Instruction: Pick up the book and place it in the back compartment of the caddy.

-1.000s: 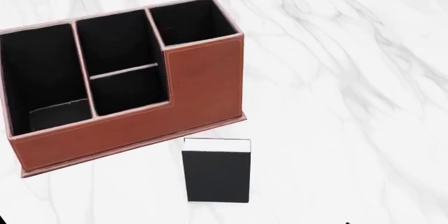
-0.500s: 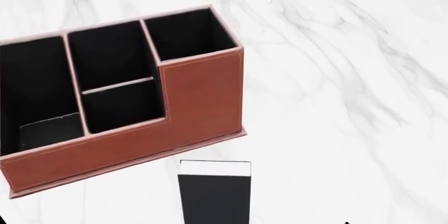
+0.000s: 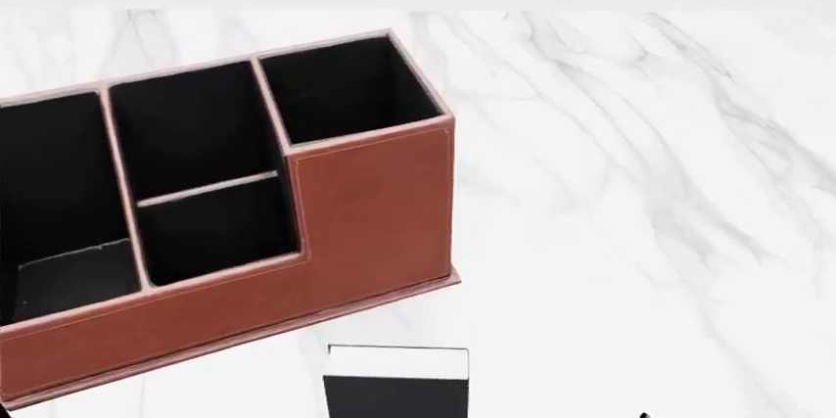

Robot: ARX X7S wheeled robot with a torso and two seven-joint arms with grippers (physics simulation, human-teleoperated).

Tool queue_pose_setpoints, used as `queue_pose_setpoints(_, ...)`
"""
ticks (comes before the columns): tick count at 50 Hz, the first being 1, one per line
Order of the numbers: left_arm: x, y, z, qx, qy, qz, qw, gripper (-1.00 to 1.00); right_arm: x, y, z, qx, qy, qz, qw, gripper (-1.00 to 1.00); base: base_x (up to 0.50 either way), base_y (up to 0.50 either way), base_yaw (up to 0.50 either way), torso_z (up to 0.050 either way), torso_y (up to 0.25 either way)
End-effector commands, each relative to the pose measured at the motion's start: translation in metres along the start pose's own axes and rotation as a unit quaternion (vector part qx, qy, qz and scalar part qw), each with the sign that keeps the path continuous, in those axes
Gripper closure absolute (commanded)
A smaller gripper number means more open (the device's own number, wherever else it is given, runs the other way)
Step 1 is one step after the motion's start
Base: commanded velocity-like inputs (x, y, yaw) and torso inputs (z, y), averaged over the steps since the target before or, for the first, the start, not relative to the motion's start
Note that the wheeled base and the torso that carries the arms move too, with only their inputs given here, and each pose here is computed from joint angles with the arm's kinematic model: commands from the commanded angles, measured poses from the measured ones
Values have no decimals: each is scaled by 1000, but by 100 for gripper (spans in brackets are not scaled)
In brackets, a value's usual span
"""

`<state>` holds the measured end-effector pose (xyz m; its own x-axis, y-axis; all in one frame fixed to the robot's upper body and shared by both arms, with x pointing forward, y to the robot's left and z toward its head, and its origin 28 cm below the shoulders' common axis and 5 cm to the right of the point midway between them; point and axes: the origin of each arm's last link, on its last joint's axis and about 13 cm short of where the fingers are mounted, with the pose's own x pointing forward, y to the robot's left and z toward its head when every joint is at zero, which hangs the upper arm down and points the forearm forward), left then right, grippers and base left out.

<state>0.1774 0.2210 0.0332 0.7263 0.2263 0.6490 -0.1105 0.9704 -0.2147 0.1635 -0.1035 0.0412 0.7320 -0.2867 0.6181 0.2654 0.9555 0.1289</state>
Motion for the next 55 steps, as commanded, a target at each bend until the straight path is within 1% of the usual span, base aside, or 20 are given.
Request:
queue_pose_setpoints(1, 0, 0, 0, 1, 0, 0, 1000, -100, 0, 0, 0, 0, 0, 0, 1000, -100, 152, 0, 0, 0, 0)
queue_pose_setpoints(38, 1, 0, 0, 0, 1, 1, 1000, -100, 0, 0, 0, -1, 0, -1, 1000, -100, 150, 0, 0, 0, 0)
queue_pose_setpoints(46, 1, 0, 0, 1, 1, 1, 1000, -100, 0, 0, -1, 0, 1, 2, 1000, -100, 10, 0, 0, 0, 0)
queue_pose_setpoints(52, 1, 0, 0, 1, 0, 2, 1000, -100, 0, 2, -2, -15, -2, -1, 1000, -100, 0, 21, 0, 0, 0)
queue_pose_setpoints(55, 1, 0, -1, 1, 1, 3, 1000, -100, 0, 2, -2, -15, -1, 0, 1000, -100, 0, 238, 0, 0, 0)
